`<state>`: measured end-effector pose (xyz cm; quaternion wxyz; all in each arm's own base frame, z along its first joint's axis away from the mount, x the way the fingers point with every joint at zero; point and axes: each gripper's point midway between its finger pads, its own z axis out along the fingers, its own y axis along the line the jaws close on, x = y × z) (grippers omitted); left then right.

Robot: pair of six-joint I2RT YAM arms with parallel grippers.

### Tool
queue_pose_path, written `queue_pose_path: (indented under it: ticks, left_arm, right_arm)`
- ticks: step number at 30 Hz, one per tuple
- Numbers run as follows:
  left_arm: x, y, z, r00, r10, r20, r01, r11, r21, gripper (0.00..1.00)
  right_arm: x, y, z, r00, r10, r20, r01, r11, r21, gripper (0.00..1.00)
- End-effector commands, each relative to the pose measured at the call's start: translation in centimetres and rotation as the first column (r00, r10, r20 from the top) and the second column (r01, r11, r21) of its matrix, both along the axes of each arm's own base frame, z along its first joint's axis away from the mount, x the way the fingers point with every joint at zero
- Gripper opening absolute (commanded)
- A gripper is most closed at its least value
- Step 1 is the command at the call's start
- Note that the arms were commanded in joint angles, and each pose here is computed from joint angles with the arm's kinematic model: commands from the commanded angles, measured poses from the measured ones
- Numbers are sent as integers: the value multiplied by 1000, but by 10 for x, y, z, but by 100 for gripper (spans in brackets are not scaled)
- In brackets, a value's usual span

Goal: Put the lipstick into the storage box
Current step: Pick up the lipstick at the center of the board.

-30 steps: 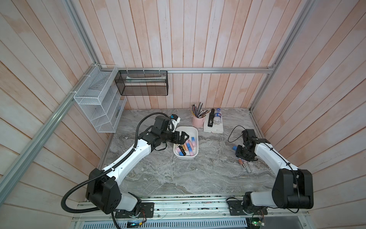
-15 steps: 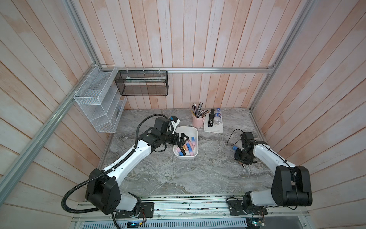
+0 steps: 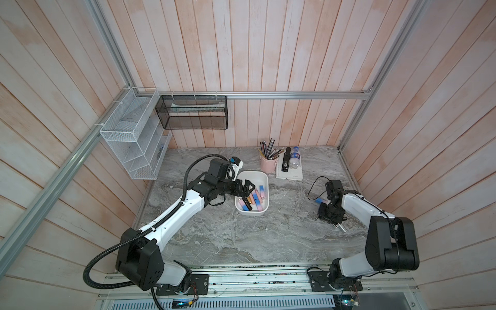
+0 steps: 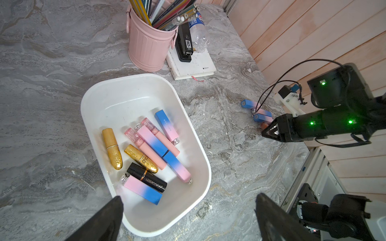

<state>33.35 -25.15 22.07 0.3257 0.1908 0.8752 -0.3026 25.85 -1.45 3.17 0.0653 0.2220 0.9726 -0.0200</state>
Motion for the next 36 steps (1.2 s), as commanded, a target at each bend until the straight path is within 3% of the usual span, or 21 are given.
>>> queue_pose_path:
  ticks: [1,9,21,36]
  left_arm:
    - [3,0,3,1000,1,13,-1,1000,-6,100]
    - [4,-2,2,1000,-4,4,4,1000,-11,100]
    - [0,-3,-16,1000,1,-26,-1,999,-35,100]
    - [10,7,-28,999,22,-46,-24,999,-36,100]
  right_arm:
    - [7,-3,14,999,16,29,-16,1000,-10,40]
    - [13,-12,47,996,12,86,-9,999,-36,42]
    - [-9,-39,27,990,-129,51,128,992,20,42]
    - [-15,-11,13,993,-119,-11,120,986,114,44]
